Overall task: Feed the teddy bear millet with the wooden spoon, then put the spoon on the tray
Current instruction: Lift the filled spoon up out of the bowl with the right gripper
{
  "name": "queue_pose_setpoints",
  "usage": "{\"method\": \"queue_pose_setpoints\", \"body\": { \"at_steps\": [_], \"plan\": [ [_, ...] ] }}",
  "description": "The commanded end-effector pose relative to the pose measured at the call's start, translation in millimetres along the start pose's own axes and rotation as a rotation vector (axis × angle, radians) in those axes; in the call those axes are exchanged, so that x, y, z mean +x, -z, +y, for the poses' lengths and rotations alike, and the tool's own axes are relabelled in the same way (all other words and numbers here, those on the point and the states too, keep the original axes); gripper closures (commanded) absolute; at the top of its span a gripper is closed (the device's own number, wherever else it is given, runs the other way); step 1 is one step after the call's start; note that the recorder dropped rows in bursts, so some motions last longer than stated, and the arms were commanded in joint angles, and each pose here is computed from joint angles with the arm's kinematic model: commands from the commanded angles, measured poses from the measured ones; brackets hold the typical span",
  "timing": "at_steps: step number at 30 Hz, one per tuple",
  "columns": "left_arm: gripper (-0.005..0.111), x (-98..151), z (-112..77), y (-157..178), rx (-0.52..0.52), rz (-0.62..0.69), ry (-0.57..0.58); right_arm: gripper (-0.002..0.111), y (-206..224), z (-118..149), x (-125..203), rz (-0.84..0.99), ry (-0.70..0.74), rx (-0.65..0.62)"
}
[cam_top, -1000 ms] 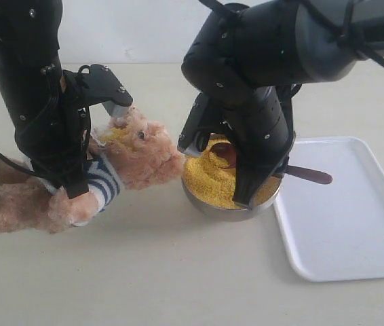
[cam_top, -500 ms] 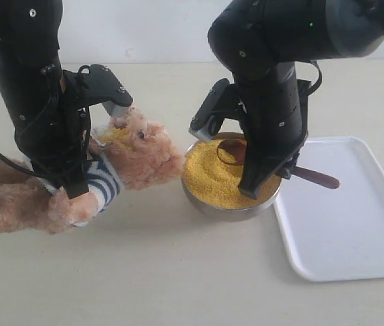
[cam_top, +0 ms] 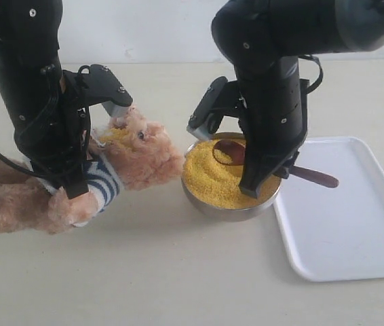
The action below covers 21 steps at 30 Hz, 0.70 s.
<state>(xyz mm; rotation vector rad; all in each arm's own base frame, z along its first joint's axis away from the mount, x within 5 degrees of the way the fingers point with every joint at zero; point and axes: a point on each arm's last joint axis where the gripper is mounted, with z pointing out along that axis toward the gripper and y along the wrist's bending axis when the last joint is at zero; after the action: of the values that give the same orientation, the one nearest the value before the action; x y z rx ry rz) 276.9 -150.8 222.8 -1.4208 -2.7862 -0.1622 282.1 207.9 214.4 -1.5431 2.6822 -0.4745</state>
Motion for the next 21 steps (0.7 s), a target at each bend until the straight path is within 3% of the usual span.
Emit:
{"method": "queue_pose_setpoints", "body": {
  "at_steps": [1, 10, 21],
  "plan": [
    [0.103, 1, -0.6, 5, -0.005, -0.011, 0.009, 0.109, 30, -9, 2, -0.094, -0.022, 0.013],
    [0.103, 1, -0.6, 5, -0.005, -0.011, 0.009, 0.109, 67, -16, -11, -0.252, -0.047, -0.033],
    [0.103, 1, -0.6, 5, -0.005, -0.011, 0.009, 0.109, 70, -16, -19, -0.278, -0.051, -0.061]
  ]
}}
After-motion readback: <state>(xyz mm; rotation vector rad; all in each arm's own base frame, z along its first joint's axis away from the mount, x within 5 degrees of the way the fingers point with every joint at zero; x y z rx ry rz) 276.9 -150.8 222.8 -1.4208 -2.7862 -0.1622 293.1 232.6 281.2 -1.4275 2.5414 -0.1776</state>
